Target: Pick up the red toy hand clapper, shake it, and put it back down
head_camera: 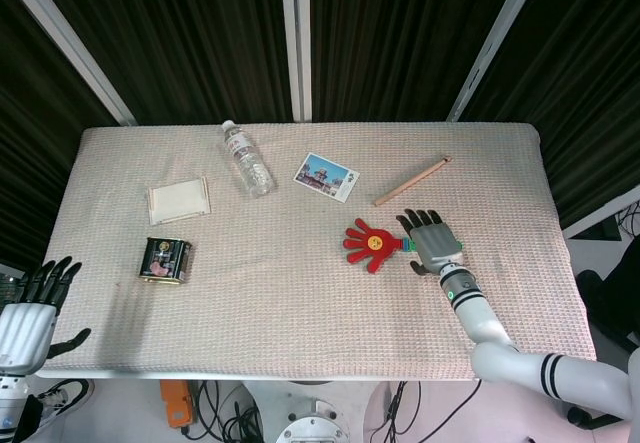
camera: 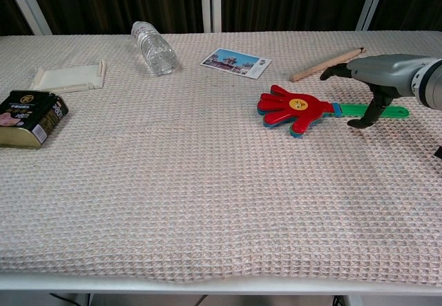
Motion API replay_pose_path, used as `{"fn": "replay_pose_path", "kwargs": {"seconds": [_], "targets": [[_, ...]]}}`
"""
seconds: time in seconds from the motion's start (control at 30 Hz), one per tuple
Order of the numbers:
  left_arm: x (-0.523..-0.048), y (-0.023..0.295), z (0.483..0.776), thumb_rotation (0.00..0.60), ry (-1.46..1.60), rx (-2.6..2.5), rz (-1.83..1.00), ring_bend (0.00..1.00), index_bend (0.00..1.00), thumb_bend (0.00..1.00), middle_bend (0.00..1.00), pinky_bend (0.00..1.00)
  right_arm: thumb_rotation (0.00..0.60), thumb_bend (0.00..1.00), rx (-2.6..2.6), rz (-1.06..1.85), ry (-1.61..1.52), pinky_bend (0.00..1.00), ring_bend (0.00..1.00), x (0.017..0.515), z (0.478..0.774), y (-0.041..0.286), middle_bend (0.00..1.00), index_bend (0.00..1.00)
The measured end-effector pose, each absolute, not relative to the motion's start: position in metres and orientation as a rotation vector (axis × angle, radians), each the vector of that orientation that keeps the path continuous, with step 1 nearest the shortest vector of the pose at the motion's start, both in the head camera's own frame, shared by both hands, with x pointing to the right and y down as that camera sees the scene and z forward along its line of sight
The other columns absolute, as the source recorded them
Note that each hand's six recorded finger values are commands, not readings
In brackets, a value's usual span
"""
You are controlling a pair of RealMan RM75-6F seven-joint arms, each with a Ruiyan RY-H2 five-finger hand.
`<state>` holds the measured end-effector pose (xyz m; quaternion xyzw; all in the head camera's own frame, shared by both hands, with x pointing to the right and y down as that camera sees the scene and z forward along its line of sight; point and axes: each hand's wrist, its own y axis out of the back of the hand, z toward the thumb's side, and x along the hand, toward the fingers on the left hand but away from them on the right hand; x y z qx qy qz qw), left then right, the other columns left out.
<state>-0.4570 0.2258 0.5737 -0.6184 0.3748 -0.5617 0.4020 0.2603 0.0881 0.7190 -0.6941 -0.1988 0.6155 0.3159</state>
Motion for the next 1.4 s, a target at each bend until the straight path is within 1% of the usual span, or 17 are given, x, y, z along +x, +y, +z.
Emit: {"fn": "replay_pose_path", "kwargs": {"seconds": [0.1,0.37,0.53,0.7,0.9,1.17,1.27,1.4], "targets": [[-0.457,0.226,0.574,0.6,0.945,-1.565,-1.42,0.0,0.04,0.13,0.02,0.0,0.6,0.24,-1.825,1.627,-0.528,0.0,0.0,0.257,0.723,0.089,0.0,0.14],[-0.455,0.226,0.573,0.6,0.937,-1.567,-1.415,0.0,0.04,0.13,0.02,0.0,0.6,0.28,-1.818,1.621,-0.552,0.0,0.0,0.251,0.729,0.088,0.02,0.28],[-0.455,0.228,0.575,0.6,0.932,-1.577,-1.42,0.0,0.04,0.13,0.02,0.0,0.6,0.29,-1.813,1.619,-0.577,0.0,0.0,0.251,0.731,0.086,0.04,0.32],[-0.457,0.229,0.577,0.6,0.935,-1.578,-1.429,0.0,0.04,0.13,0.02,0.0,0.6,0.29,-1.82,1.622,-0.584,0.0,0.0,0.248,0.735,0.084,0.05,0.34],[-0.459,0.229,0.576,0.6,0.942,-1.575,-1.431,0.0,0.04,0.13,0.02,0.0,0.6,0.29,-1.832,1.61,-0.6,0.0,0.0,0.243,0.736,0.084,0.08,0.39],[-0.46,0.23,0.577,0.6,0.946,-1.578,-1.432,0.0,0.04,0.13,0.02,0.0,0.6,0.29,-1.815,1.609,-0.618,0.0,0.0,0.244,0.738,0.084,0.13,0.49],[-0.46,0.23,0.577,0.6,0.946,-1.578,-1.432,0.0,0.04,0.13,0.02,0.0,0.6,0.31,-1.806,1.6,-0.637,0.0,0.0,0.244,0.738,0.084,0.17,0.55],[-0.461,0.23,0.577,0.6,0.947,-1.578,-1.432,0.0,0.04,0.13,0.02,0.01,0.6,0.33,-1.806,1.584,-0.67,0.01,0.01,0.246,0.737,0.083,0.26,0.64]]}}
